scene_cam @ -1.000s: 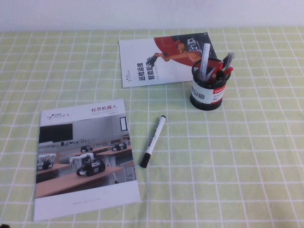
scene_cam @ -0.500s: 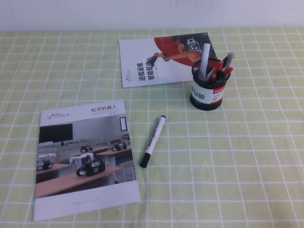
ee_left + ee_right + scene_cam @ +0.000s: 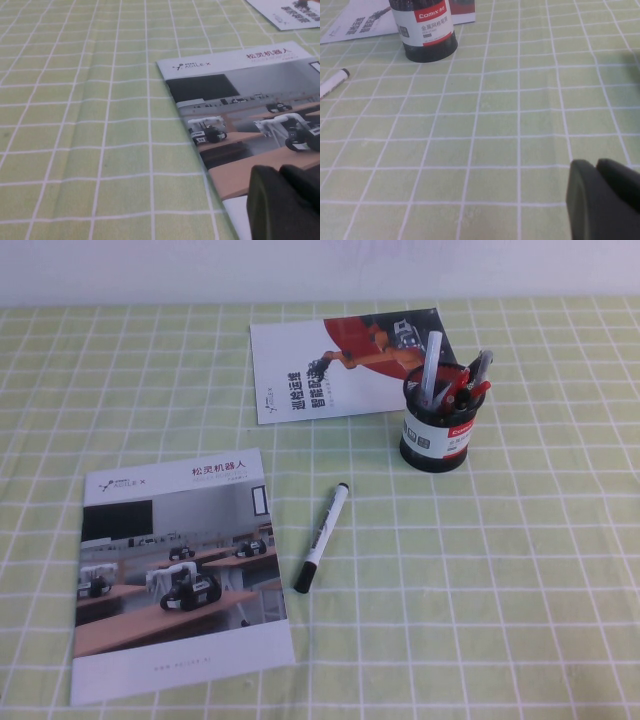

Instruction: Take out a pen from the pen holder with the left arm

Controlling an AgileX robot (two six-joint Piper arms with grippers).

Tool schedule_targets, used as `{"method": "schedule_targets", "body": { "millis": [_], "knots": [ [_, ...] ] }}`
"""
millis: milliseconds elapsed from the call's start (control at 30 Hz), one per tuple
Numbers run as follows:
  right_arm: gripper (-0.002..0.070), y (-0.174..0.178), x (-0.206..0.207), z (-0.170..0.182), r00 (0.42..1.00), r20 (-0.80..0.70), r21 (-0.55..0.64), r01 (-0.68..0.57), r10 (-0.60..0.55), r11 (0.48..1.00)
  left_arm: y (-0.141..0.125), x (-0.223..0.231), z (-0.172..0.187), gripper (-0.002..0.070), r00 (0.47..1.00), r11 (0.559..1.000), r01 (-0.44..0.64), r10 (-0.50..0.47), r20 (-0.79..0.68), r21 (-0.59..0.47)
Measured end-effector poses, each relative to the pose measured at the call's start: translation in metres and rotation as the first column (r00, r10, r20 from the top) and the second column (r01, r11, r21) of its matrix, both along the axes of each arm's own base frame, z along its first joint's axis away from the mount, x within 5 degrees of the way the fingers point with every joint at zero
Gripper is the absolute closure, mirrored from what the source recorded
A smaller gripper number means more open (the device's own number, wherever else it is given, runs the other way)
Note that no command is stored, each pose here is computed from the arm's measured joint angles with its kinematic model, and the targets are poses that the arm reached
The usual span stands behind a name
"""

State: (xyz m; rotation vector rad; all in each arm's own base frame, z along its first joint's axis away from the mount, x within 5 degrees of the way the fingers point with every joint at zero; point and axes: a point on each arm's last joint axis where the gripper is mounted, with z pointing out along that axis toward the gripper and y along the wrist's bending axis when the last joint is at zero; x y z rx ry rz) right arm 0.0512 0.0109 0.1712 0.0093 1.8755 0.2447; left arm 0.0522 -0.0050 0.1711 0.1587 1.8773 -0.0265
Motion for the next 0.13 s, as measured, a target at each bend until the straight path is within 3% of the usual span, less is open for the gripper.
{"method": "schedule_targets", "body": {
  "millis": [133],
  "knots": [
    [0.0691,0.0,0.0,0.0,1.0,0.0,0.0,0.0,0.0,1.0,0.0,0.0,0.0,0.0676,1.0,1.0,0.0,0.0,0.0,0.001]
  ]
}}
